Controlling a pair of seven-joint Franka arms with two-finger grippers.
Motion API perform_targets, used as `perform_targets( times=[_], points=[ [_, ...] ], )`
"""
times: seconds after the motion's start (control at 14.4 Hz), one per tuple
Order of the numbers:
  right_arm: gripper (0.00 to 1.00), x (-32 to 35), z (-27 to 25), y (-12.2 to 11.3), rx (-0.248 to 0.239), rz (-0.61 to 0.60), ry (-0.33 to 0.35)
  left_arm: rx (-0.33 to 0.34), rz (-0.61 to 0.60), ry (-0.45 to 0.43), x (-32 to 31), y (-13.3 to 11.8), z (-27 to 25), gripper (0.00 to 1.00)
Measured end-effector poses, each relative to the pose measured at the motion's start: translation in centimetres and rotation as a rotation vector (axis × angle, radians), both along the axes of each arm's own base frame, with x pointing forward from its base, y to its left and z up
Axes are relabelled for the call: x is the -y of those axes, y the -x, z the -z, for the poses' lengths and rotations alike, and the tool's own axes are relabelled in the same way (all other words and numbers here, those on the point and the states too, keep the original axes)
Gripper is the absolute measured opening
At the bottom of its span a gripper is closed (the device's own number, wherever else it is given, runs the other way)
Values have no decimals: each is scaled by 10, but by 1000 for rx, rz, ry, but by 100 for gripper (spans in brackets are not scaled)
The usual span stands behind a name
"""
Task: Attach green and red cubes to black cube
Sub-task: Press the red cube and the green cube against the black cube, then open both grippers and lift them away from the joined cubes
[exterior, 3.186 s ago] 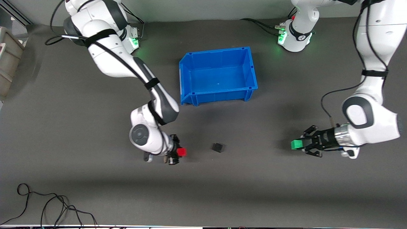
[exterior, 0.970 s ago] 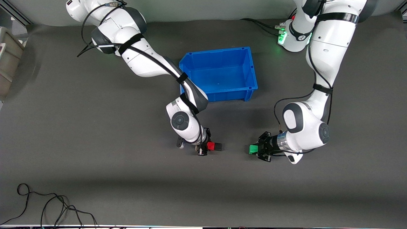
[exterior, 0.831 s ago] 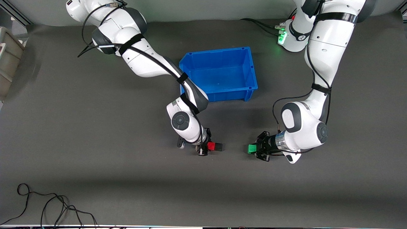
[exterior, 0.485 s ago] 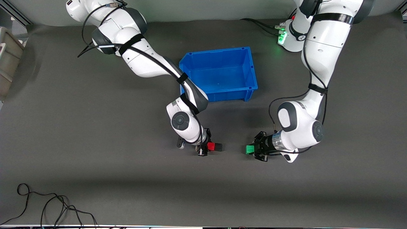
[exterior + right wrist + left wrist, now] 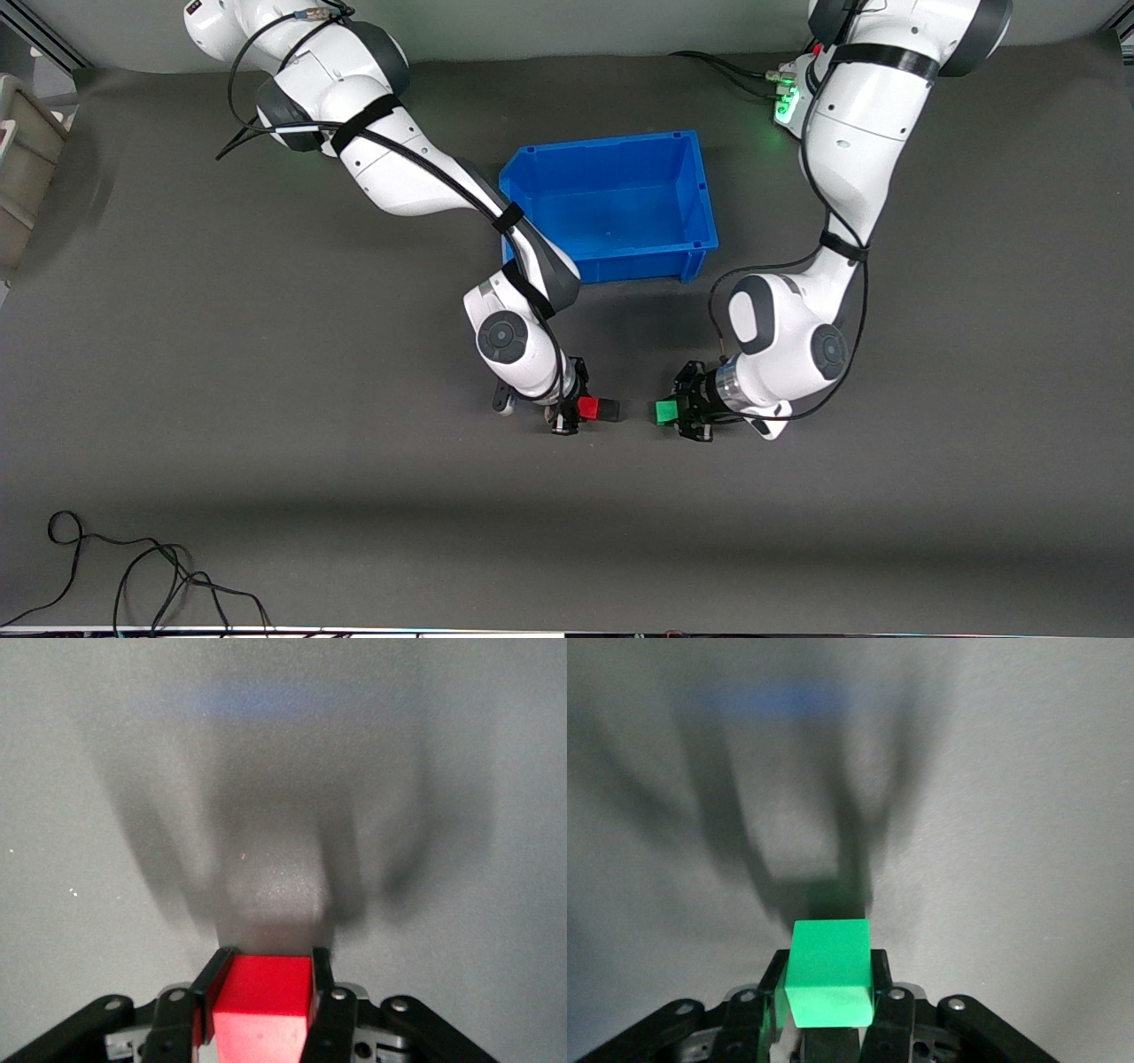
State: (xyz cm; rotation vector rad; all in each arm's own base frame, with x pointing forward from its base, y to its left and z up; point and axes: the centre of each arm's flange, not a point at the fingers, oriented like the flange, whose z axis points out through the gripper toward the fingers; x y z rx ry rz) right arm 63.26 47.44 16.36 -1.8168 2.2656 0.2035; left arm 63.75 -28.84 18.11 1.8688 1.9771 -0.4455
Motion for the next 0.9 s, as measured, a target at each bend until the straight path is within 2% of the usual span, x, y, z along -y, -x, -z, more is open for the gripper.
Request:
perform_targets(
  times=[0.28,0.9],
  points=[
    [41,0,0,0,0,0,0,-32,-56,10,16,3,-4,40],
    [41,1,0,-1,0,1,1,10,-37,28,55,-5,-6,40]
  ],
)
